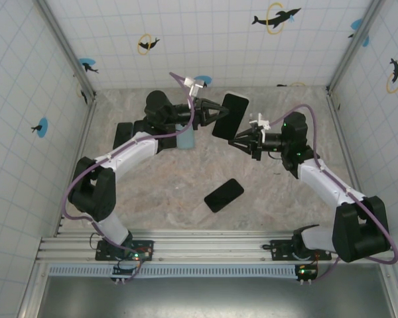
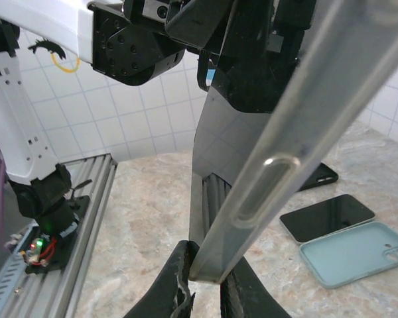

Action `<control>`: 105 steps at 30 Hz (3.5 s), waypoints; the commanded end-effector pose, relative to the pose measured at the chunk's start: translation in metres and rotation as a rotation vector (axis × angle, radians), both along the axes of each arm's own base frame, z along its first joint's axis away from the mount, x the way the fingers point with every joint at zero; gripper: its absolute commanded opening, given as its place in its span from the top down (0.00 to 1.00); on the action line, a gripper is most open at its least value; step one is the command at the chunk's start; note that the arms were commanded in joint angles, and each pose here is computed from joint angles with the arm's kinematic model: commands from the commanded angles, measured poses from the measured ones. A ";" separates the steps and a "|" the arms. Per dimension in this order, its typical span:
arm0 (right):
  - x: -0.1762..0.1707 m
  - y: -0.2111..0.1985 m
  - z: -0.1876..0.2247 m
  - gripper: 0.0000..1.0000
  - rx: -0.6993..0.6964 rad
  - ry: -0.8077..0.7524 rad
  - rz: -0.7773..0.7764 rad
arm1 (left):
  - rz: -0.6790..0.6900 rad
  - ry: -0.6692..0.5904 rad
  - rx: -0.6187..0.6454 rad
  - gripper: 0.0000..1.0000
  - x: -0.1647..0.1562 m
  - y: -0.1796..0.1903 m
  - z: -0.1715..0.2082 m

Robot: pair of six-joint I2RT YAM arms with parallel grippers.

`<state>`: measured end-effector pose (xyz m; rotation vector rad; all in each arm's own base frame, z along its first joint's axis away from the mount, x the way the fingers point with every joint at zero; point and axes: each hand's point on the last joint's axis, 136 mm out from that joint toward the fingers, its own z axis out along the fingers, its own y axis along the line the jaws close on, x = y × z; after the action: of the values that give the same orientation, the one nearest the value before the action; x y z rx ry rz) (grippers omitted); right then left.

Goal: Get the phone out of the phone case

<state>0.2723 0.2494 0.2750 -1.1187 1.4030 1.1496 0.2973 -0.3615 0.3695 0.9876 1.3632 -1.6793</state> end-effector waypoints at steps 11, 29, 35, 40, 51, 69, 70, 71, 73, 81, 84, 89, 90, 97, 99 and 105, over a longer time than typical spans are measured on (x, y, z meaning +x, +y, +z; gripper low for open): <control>0.048 -0.015 0.029 0.96 -0.167 -0.436 -0.348 | -0.078 0.111 -0.059 1.00 -0.033 0.003 0.021; 0.014 -0.018 0.035 0.79 0.023 -0.179 -0.222 | 0.069 0.069 -0.128 1.00 -0.004 0.012 0.037; -0.015 -0.005 0.014 0.60 -0.007 -0.059 -0.048 | 0.058 -0.085 -0.103 1.00 -0.011 0.012 0.040; -0.018 0.003 0.015 0.59 0.003 -0.044 0.004 | 0.062 -0.137 -0.088 1.00 -0.012 0.011 0.043; -0.018 0.008 0.026 0.64 0.049 -0.042 0.027 | 0.058 -0.122 -0.078 1.00 -0.010 0.011 0.038; -0.003 0.010 0.035 0.88 0.013 -0.151 -0.044 | -0.010 0.005 -0.106 1.00 -0.019 0.012 0.034; -0.001 0.010 0.036 0.89 -0.002 -0.185 -0.066 | -0.018 0.018 -0.106 1.00 -0.021 0.011 0.033; 0.002 0.009 0.039 0.90 -0.004 -0.213 -0.095 | -0.029 0.029 -0.105 1.00 -0.024 0.010 0.033; 0.008 0.006 0.050 0.92 0.017 -0.258 -0.146 | -0.038 0.051 -0.092 1.00 -0.027 0.007 0.028; 0.038 -0.008 0.079 0.97 -0.021 -0.453 -0.361 | -0.075 0.108 -0.122 1.00 -0.042 0.008 0.028; 0.046 -0.014 0.092 0.97 -0.031 -0.534 -0.423 | -0.106 0.114 -0.111 1.00 -0.046 0.004 0.029; 0.048 -0.010 0.109 0.97 -0.020 -0.573 -0.419 | -0.127 0.103 -0.102 1.00 -0.049 -0.001 0.030; 0.047 -0.010 0.112 0.97 -0.006 -0.564 -0.414 | -0.131 0.096 -0.101 1.00 -0.050 -0.002 0.031; 0.050 -0.006 0.113 0.97 0.027 -0.479 -0.398 | -0.143 0.027 -0.098 1.00 -0.053 -0.004 0.035; 0.055 -0.007 0.110 0.97 0.031 -0.429 -0.398 | -0.143 0.002 -0.104 1.00 -0.056 -0.002 0.038; 0.070 -0.009 0.098 0.97 0.039 -0.286 -0.403 | -0.159 -0.020 -0.109 1.00 -0.060 -0.001 0.042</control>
<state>0.2978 0.2615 0.3218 -1.0723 1.3511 0.8723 0.2839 -0.3454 0.4246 0.8723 1.1414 -1.6843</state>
